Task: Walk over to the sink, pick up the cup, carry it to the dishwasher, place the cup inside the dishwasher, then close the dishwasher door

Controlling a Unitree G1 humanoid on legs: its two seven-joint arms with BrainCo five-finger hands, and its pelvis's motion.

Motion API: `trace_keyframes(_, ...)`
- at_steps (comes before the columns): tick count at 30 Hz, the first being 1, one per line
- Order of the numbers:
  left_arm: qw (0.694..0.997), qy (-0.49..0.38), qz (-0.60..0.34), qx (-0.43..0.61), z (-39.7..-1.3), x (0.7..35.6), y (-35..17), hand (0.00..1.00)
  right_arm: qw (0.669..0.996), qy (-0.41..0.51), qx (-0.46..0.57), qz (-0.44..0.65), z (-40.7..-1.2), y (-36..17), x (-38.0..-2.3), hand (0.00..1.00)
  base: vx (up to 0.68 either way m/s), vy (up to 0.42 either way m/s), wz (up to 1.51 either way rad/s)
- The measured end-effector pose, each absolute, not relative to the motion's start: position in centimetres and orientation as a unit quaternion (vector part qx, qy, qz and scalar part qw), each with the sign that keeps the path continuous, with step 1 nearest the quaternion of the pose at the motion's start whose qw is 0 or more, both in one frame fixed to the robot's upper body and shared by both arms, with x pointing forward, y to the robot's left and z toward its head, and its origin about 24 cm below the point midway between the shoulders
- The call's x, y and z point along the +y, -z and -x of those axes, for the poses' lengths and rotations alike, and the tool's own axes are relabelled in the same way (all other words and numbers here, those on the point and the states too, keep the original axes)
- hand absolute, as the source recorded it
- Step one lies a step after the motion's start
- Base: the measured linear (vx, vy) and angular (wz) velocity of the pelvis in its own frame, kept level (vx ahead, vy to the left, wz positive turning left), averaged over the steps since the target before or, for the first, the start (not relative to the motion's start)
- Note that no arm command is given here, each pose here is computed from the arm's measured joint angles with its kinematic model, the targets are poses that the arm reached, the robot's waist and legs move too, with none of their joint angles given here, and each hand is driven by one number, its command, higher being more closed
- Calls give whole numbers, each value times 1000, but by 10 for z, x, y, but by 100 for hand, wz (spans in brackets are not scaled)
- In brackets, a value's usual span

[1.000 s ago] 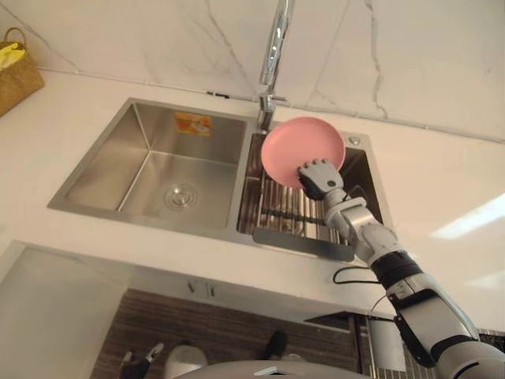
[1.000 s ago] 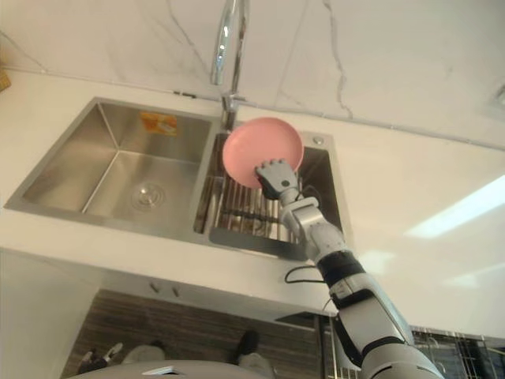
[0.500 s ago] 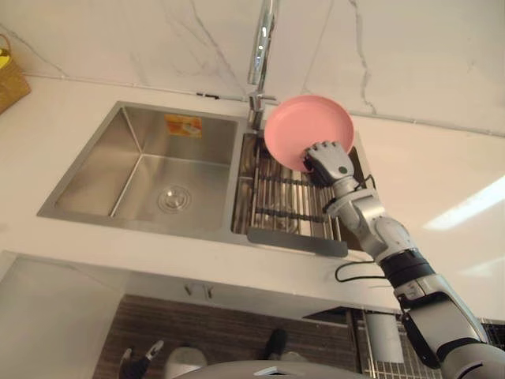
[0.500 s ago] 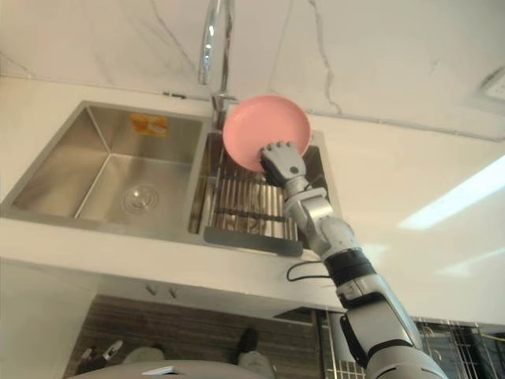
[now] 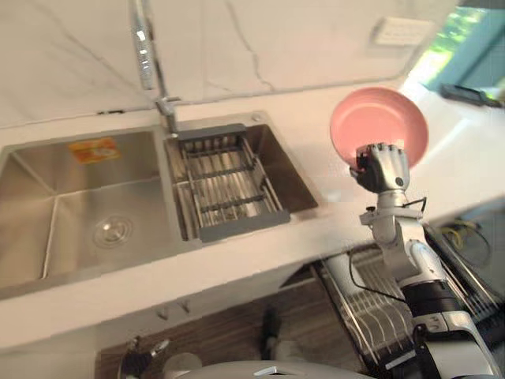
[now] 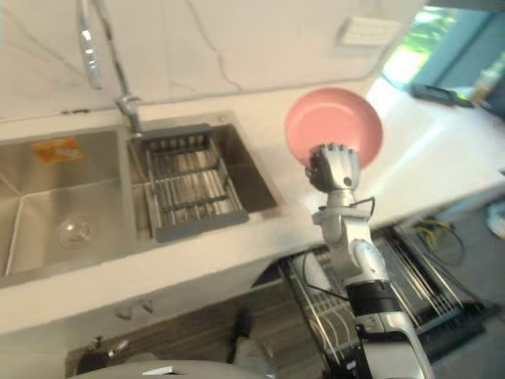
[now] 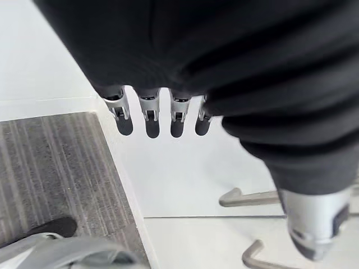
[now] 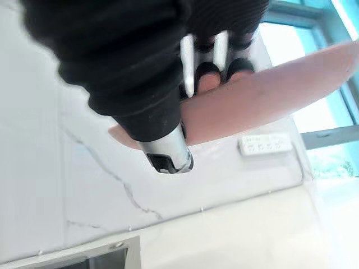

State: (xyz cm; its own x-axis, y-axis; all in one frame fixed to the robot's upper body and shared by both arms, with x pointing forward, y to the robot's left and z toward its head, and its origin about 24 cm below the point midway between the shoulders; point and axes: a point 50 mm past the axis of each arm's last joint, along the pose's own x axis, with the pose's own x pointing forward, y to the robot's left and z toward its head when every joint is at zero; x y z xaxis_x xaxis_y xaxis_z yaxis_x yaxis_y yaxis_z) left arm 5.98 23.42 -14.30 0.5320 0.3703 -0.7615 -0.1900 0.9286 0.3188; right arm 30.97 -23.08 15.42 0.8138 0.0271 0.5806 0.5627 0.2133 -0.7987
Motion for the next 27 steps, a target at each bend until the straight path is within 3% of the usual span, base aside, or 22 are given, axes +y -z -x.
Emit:
trace_keyframes(3, 865, -187, -88, 458, -65, 245, 142, 0, 746, 167, -276, 583, -323, -163, -210, 100, -172, 27, -153)
trace_keyframes(10, 867, -166, -81, 464, -77, 235, 145, 0, 744, 125, -281, 593, -334, -168, -205, 100, -173, -105, -121)
trace_keyframes(15, 864, -159, -69, 472, -66, 220, 150, 0, 728, 117, -244, 630, -326, -168, -236, 100, -151, -253, -38)
trace_keyframes(20, 848, -165, -58, 500, -39, 211, 155, 0, 734, 98, -238, 629, -327, -160, -229, 100, -128, -51, -62)
trace_keyframes(27, 850, -163, -69, 496, -43, 219, 154, 0, 750, 76, -228, 617, -330, -154, -220, 100, -48, 44, 1)
